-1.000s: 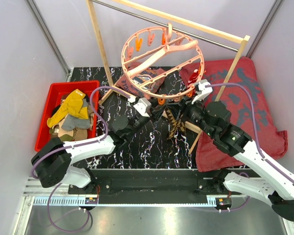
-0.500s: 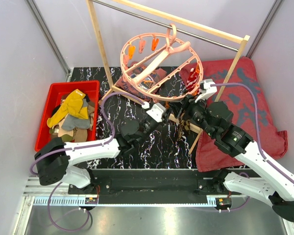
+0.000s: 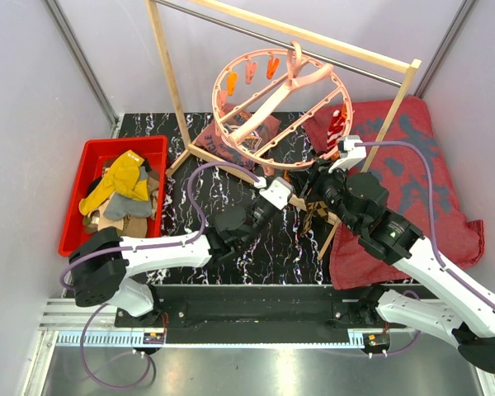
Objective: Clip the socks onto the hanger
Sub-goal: Open the clamp at the hanger.
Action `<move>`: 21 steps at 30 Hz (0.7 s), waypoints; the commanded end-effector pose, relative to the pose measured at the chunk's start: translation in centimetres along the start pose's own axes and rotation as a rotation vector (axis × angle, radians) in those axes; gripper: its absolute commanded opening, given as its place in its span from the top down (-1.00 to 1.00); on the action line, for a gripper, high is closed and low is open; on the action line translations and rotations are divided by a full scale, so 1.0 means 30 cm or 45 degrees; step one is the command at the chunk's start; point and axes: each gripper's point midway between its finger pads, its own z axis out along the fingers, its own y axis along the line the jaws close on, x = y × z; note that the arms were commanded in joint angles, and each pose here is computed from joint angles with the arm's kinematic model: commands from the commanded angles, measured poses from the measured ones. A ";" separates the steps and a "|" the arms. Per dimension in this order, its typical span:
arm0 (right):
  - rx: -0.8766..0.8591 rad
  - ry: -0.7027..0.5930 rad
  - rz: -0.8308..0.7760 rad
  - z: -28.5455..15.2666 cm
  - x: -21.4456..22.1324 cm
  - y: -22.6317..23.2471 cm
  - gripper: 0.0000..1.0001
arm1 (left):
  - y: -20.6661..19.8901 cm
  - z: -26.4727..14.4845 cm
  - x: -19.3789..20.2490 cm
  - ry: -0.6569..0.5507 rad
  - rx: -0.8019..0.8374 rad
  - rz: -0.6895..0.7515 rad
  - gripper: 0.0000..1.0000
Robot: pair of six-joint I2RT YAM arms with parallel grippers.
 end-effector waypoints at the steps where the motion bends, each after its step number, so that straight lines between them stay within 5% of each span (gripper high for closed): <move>1: 0.002 -0.143 0.083 0.011 -0.096 0.023 0.05 | -0.055 0.013 -0.048 -0.045 0.037 0.046 0.42; 13: 0.031 -0.156 0.063 0.006 -0.093 0.001 0.65 | -0.074 -0.011 -0.046 -0.029 0.061 0.011 -0.01; 21: 0.018 -0.155 0.048 -0.006 -0.089 0.000 0.81 | -0.040 -0.034 -0.051 -0.056 0.124 -0.110 -0.26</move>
